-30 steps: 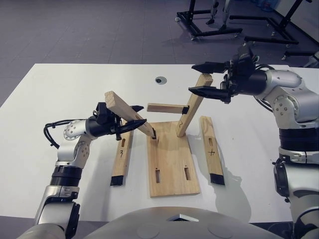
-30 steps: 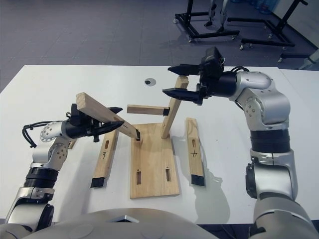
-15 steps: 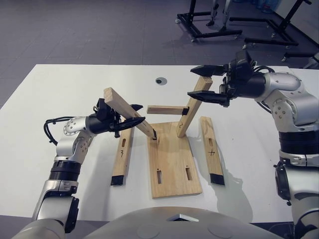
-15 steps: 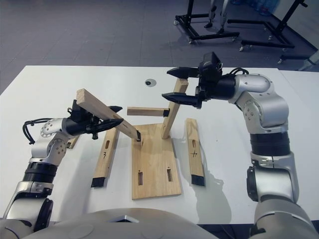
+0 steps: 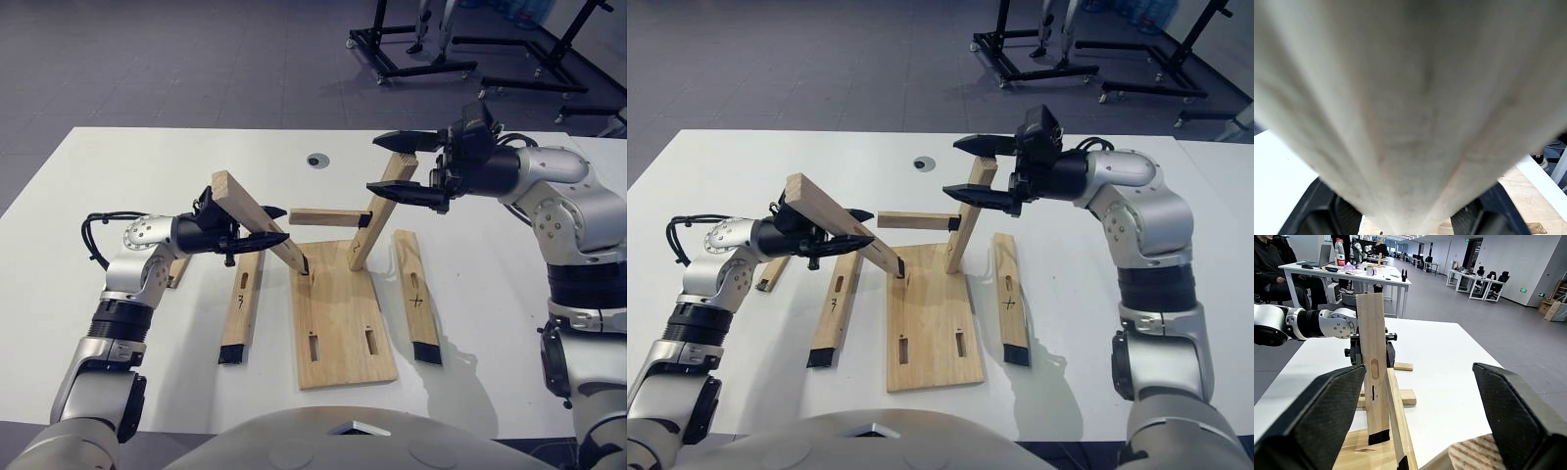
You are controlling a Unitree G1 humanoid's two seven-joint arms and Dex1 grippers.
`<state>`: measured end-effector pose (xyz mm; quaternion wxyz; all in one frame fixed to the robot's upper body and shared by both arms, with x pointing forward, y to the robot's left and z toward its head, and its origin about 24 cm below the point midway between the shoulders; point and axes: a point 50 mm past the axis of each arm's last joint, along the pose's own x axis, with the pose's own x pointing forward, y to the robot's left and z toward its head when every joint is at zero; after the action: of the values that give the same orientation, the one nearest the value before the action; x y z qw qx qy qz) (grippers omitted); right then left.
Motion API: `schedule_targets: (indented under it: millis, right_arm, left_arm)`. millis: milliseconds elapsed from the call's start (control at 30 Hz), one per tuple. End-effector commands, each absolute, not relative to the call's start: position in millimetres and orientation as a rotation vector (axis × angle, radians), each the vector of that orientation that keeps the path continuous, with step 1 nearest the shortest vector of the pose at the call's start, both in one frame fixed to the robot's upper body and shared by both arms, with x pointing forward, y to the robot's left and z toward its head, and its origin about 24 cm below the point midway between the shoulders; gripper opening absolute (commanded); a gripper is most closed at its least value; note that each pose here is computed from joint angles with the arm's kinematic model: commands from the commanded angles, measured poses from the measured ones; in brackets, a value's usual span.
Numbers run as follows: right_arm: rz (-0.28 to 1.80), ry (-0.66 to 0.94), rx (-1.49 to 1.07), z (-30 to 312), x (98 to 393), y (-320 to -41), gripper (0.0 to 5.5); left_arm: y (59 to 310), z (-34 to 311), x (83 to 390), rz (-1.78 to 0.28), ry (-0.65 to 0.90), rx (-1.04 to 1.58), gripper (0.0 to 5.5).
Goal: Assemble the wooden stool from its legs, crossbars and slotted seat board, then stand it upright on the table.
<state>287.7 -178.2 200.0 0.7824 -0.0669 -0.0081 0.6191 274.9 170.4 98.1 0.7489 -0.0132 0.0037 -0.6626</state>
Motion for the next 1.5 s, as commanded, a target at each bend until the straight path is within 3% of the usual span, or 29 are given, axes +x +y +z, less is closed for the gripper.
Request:
schedule_targets:
  millis: [33, 333, 733, 1167, 1500]
  right_arm:
    - [1.349, 0.064, -0.113, 185, 284, -177, 4.0]
    - [1.35, 0.063, -0.108, 182, 283, -174, 4.0]
    - [1.353, 0.065, -0.114, 179, 282, -171, 4.0]
    - [1.349, 0.055, -0.114, 180, 280, -170, 4.0]
    - [1.359, 0.06, -0.112, 178, 276, -167, 4.0]
  left_arm:
    - [172, 65, 265, -1.462, 0.287, -0.007, 2.02]
    - [169, 66, 271, -1.479, 0.345, 0.01, 2.02]
    - [168, 77, 271, -1.495, 0.205, -0.124, 2.02]
    - [159, 66, 277, -1.511, 0.379, -0.003, 2.02]
    - [152, 65, 280, -1.519, 0.406, 0.008, 2.02]
